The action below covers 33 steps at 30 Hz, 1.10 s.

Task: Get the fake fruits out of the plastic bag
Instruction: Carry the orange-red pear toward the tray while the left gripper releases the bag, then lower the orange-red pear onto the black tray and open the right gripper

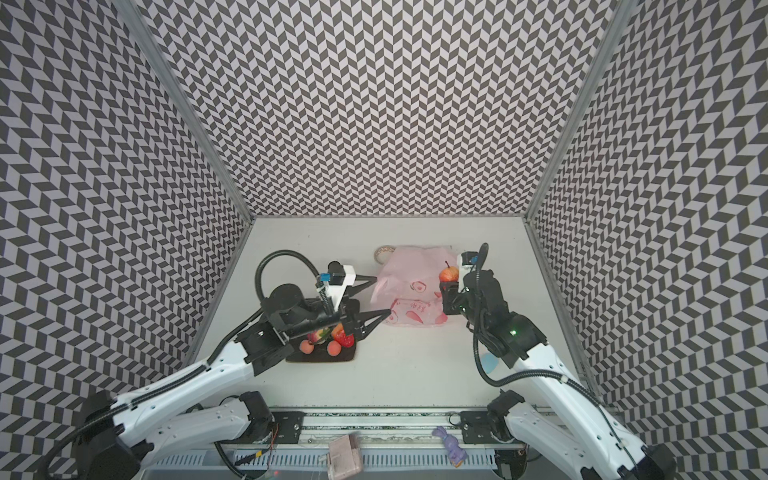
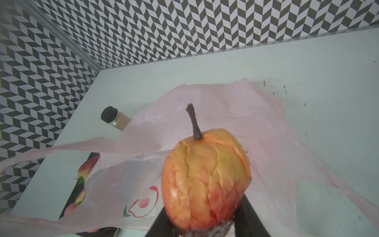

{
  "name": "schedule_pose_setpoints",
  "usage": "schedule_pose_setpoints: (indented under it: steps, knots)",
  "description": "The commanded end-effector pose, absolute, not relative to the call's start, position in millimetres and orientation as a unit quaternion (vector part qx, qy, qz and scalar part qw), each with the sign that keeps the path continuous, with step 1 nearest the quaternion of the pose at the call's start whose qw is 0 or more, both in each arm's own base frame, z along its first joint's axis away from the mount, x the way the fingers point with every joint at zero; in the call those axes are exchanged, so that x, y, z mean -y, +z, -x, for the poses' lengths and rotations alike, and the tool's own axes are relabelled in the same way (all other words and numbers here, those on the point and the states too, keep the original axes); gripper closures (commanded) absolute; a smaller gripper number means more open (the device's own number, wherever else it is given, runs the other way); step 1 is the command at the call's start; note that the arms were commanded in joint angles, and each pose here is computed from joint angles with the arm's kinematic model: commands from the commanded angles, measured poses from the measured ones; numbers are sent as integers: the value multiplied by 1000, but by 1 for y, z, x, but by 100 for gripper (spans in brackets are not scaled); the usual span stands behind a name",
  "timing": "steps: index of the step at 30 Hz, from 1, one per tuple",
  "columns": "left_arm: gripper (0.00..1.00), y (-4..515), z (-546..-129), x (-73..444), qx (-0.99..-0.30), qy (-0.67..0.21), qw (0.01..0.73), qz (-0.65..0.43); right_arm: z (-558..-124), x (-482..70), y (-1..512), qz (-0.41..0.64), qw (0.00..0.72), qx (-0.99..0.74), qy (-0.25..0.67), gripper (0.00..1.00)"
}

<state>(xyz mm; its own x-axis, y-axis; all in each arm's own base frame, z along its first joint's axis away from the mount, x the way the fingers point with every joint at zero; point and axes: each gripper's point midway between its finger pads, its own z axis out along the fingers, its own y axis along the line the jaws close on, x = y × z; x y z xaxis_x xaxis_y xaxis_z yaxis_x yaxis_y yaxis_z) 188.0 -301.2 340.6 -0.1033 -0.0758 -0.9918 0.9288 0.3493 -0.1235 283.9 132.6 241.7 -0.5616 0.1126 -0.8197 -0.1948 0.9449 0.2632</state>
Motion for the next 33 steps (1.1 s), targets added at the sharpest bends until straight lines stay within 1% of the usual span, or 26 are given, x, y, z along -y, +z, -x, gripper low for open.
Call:
schedule_pose_setpoints:
  steps: [1, 3, 6, 8, 10, 12, 13, 16, 20, 25, 29, 33]
  knots:
    - [0, 338, -184, 277, -606, -404, 583, -360, -297, -158, 279, 77, 510, -830, 210, 70]
    - [0, 354, -183, 257, -602, -398, 612, -323, -298, -177, 284, 109, 505, -824, 233, 70]
    - [0, 377, -187, 221, -586, -403, 661, -239, -298, -206, 290, 153, 501, -815, 248, 70]
    - [0, 383, -201, 187, -595, -387, 689, -144, -291, -234, 293, 193, 498, -806, 255, 70]
    - [0, 380, -218, 149, -609, -353, 709, -45, -281, -266, 292, 233, 490, -798, 262, 70]
    - [0, 362, -237, 112, -638, -298, 708, 59, -268, -300, 284, 270, 476, -791, 274, 70]
    - [0, 355, -240, 89, -645, -267, 708, 110, -262, -318, 278, 285, 468, -788, 279, 69]
    - [0, 339, -246, 46, -653, -191, 706, 195, -246, -367, 259, 325, 447, -780, 294, 69]
    - [0, 337, -243, 20, -637, -159, 714, 243, -242, -421, 225, 357, 413, -782, 301, 69]
    - [0, 335, -238, 4, -632, -131, 716, 266, -254, -464, 175, 372, 357, -808, 286, 70]
    - [0, 330, -234, 0, -635, -120, 715, 267, -263, -483, 139, 378, 332, -823, 262, 70]
    - [0, 323, -232, -1, -639, -120, 710, 269, -270, -487, 112, 380, 312, -839, 233, 70]
